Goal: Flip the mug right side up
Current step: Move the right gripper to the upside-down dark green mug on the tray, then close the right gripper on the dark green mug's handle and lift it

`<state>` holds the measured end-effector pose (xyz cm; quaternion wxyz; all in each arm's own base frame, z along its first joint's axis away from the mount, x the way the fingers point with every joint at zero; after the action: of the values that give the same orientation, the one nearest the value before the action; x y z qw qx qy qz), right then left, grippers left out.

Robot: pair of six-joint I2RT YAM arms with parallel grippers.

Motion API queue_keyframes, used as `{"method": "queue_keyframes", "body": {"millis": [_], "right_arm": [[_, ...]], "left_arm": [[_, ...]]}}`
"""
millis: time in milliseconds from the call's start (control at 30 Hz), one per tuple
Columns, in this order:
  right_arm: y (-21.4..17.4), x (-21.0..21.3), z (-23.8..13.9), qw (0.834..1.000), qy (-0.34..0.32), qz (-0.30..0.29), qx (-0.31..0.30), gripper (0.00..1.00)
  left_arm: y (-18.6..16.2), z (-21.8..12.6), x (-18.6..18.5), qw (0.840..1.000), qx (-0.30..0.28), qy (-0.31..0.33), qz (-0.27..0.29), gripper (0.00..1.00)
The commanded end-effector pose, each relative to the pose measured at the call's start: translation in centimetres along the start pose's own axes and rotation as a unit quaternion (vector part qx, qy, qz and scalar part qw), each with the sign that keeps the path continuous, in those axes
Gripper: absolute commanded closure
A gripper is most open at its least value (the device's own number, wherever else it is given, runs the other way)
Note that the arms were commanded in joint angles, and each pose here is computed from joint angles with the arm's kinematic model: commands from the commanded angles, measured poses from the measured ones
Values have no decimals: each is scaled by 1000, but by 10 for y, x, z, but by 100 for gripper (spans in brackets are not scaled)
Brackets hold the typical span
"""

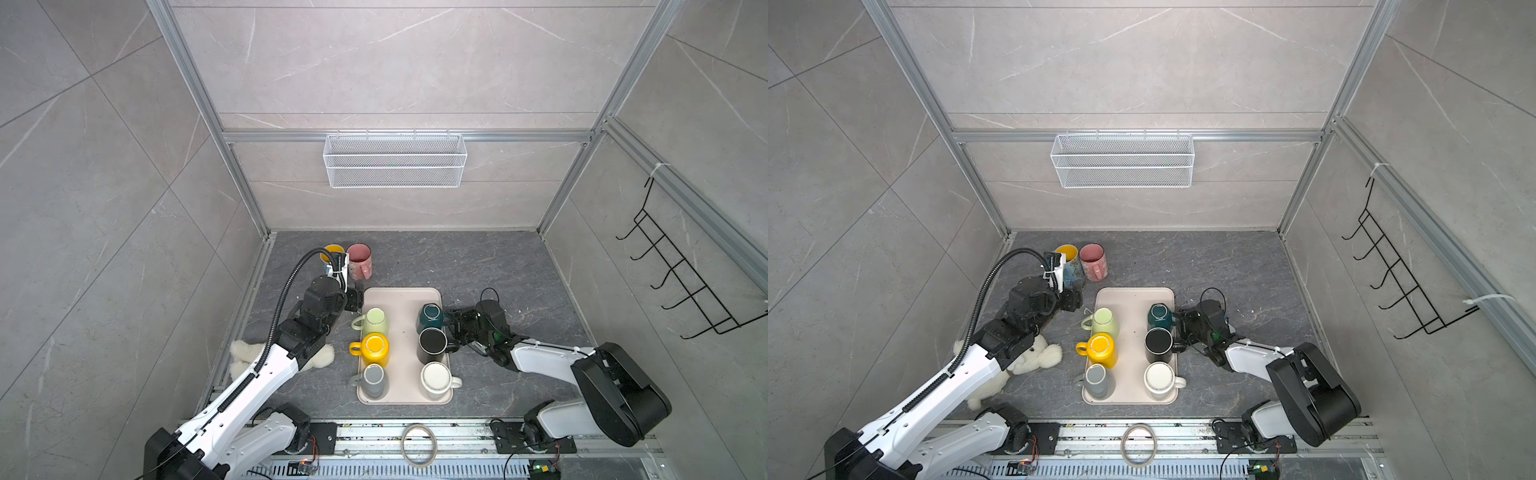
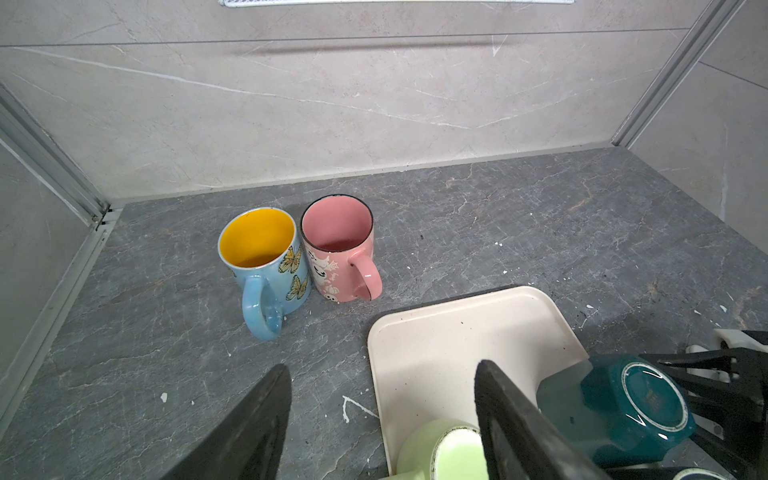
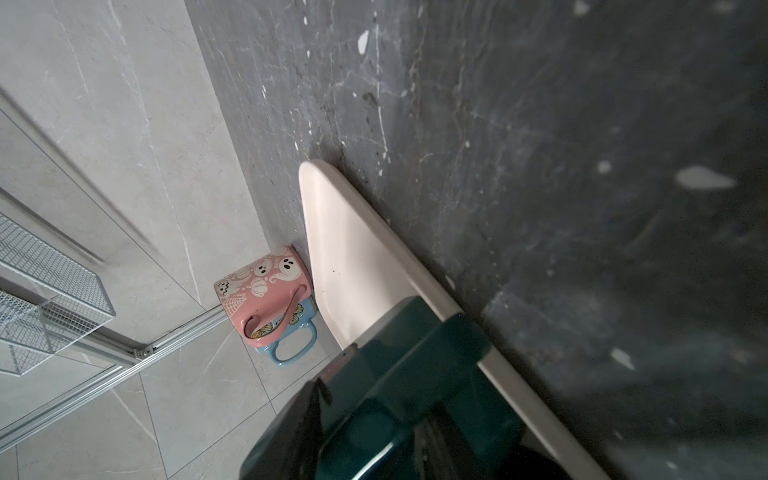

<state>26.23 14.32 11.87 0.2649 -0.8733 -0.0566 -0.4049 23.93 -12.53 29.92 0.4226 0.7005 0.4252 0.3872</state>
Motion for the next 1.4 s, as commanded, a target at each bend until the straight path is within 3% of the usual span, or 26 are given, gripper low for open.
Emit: {"method": "queue_keyframes", "body": {"millis": [0, 800, 1033, 1200, 1367], "right_arm": [[-5, 15, 6, 999, 26, 1, 23, 61], [3, 21, 46, 997, 35, 24, 66, 86], [3, 25, 56, 995, 50, 28, 85, 100], [0, 32, 53, 994, 61, 4, 88, 100], [-10, 49, 44, 992, 64, -60, 88, 100]], "left_arm": [[8, -7, 6, 1000, -25, 18, 4, 28], [7, -6, 8, 999, -17, 34, 22, 28], [7, -6, 9, 999, -15, 37, 26, 27], [8, -5, 9, 999, -14, 37, 26, 27], [8, -5, 8, 999, -15, 35, 25, 27]]}}
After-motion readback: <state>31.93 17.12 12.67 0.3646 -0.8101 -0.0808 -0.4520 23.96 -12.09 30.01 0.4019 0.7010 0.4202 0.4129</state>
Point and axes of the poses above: each gripper's point midway between its finger pads, its own z axis out along the fingers, its own x axis along the line the jaws close on, y = z × x, the point moved 9 cm from there along -z, back along the fingers, and after that the axes turned 14 degrees about z, right-handed, at the moved point
